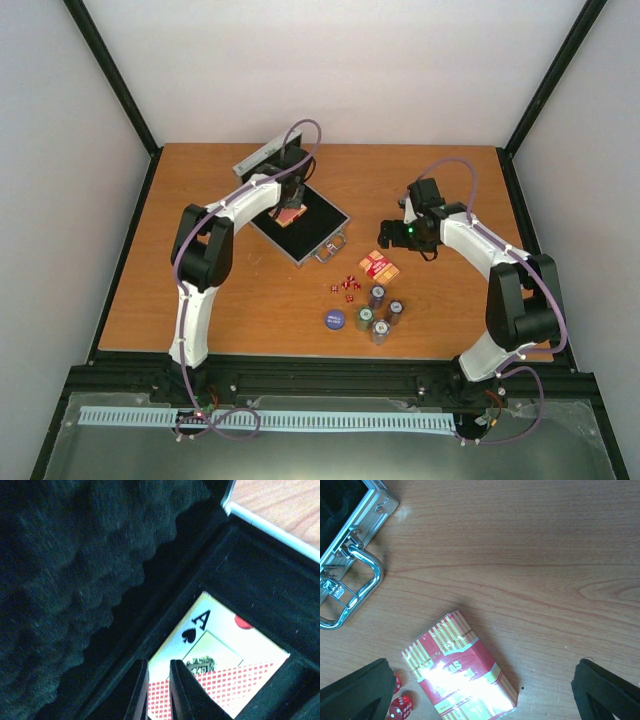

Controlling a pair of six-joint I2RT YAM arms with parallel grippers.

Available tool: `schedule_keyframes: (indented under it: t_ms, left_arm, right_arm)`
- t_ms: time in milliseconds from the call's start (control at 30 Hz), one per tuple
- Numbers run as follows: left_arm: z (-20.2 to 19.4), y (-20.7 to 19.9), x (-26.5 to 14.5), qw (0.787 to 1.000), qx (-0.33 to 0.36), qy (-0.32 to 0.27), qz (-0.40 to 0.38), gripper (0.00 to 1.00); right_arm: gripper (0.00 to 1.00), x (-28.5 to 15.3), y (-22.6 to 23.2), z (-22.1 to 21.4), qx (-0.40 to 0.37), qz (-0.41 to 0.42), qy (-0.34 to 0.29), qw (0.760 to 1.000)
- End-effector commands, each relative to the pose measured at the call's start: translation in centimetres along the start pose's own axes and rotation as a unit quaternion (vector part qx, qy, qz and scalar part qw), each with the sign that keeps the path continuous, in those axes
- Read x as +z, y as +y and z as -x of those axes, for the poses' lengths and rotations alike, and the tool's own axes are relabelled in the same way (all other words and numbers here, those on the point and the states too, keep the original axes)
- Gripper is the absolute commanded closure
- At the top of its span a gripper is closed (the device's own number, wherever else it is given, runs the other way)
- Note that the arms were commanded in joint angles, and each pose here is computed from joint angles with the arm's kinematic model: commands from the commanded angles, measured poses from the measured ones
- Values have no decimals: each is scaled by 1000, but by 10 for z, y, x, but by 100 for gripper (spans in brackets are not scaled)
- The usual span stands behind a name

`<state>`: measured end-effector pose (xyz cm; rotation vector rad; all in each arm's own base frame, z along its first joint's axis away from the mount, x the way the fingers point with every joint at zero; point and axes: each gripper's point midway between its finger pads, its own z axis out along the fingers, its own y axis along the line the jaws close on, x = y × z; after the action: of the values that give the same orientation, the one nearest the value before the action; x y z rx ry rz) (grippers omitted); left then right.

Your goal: Pack up texas hold em set

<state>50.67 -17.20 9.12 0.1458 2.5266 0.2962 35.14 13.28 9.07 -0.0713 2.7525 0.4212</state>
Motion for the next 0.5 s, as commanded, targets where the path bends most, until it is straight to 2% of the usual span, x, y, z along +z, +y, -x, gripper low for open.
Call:
schedule_keyframes:
  t_ms: [0, 233, 467]
  left_arm:
    - [-21, 7, -2, 999, -12, 39, 0, 86]
    - [-33, -1, 4, 998, 1, 59, -19, 87]
    - [-58, -14, 28, 995, 17, 98, -31, 88]
  right_arm:
    - [3, -6, 5, 0, -8, 8, -9, 1000]
    - [3, -6, 4, -1, -4, 6, -9, 1000]
    - [3, -7, 3, -2, -5, 1, -8, 1000]
